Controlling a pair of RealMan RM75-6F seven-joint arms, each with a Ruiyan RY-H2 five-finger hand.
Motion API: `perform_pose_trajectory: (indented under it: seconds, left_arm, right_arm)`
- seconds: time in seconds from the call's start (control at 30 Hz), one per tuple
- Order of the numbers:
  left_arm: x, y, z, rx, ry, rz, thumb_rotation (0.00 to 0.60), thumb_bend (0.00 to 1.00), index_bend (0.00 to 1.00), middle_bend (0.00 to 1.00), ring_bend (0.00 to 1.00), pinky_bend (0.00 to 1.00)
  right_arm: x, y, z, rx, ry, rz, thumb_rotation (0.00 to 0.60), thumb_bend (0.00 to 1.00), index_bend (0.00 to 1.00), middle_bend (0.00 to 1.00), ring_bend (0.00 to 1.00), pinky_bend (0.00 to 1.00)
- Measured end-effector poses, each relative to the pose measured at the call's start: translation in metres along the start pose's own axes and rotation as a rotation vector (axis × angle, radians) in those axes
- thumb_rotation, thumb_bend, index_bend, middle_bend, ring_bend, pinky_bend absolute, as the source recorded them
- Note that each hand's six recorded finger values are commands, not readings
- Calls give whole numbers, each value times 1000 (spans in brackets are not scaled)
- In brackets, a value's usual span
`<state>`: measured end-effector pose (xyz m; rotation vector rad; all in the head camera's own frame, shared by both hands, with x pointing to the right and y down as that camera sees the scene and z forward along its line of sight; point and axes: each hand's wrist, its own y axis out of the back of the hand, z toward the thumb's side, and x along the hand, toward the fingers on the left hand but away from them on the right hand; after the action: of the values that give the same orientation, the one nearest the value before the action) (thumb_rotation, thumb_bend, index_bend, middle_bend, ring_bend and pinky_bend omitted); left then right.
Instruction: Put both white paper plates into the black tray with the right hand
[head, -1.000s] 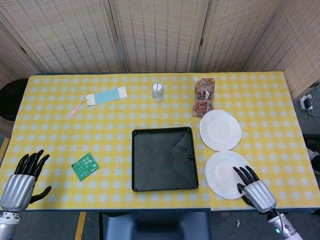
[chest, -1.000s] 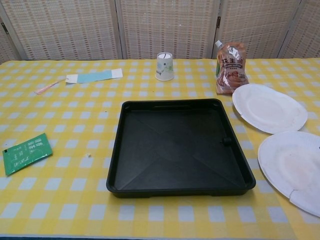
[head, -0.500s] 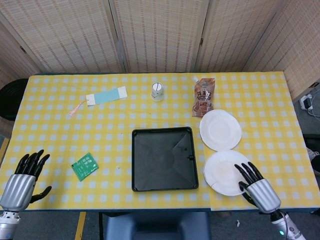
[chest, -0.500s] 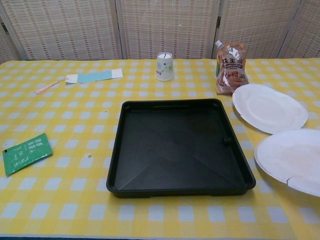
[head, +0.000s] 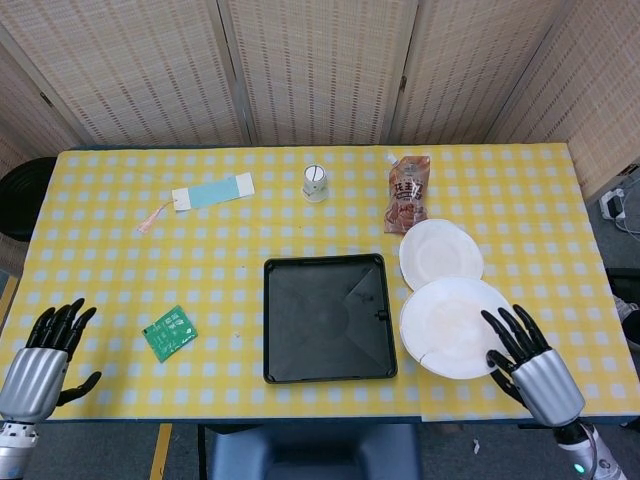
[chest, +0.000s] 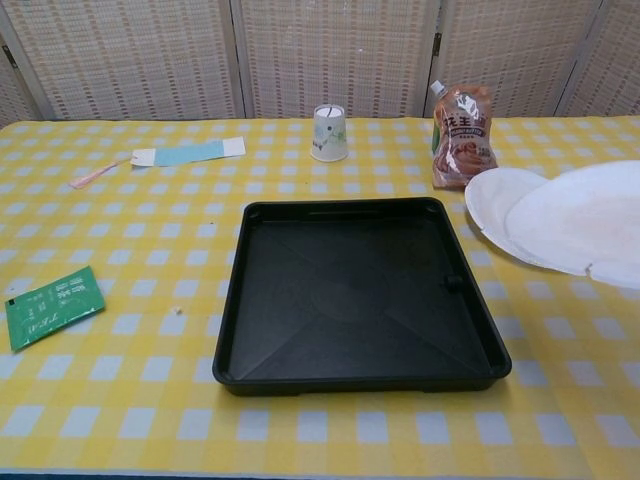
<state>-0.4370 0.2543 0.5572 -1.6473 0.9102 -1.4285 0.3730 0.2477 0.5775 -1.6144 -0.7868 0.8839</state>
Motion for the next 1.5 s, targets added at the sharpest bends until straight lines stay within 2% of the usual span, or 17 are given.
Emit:
perform_pose_trajectory:
  seconds: [0.1,0.23,0.47,0.7,0.87,1.23,1.3,1.4,1.5]
  left_arm:
    - [0,0,0,-2,0,0,600,249,0,10,0,0]
    - [1,1,-3,-7,8,-1,600,249,0,11,0,0]
    - [3,3,-10,-18,32,-6,600,249,0,10,0,0]
    - [5,1,-16,-26,49,-21,600,249,0,10,0,0]
    - [5,6,-22,-35,68,-9,600,249,0,11,0,0]
    - [0,13,-28,-37,92,14,600,249,0,10,0,0]
    - [-1,14,-31,-38,105,14,600,249,0,10,0,0]
    - [-2,16,-34,-38,118,21,600,250,0,10,0,0]
    - [-2,18,-33,-34,114,29,600,282,0,11,0,0]
  right_arm:
    - [-20,2,9,-11,41,-15,600,426,672,107,50,0]
    - [-49,-6,22,-23,98,3,600,425,672,106,42,0]
    - [-102,-29,54,-48,205,80,600,425,672,106,32,0]
    - [-139,-59,96,-66,297,151,600,425,673,105,31,0]
    - [-158,-81,111,-60,320,187,600,425,672,103,29,0]
    - [-177,-109,125,-26,348,223,600,425,669,86,28,0]
    - [-176,-109,124,-13,350,219,600,426,611,61,12,0]
    - [-174,-112,122,8,344,230,600,425,454,9,0,0]
    - [-173,-115,122,12,337,254,600,425,327,0,0,0]
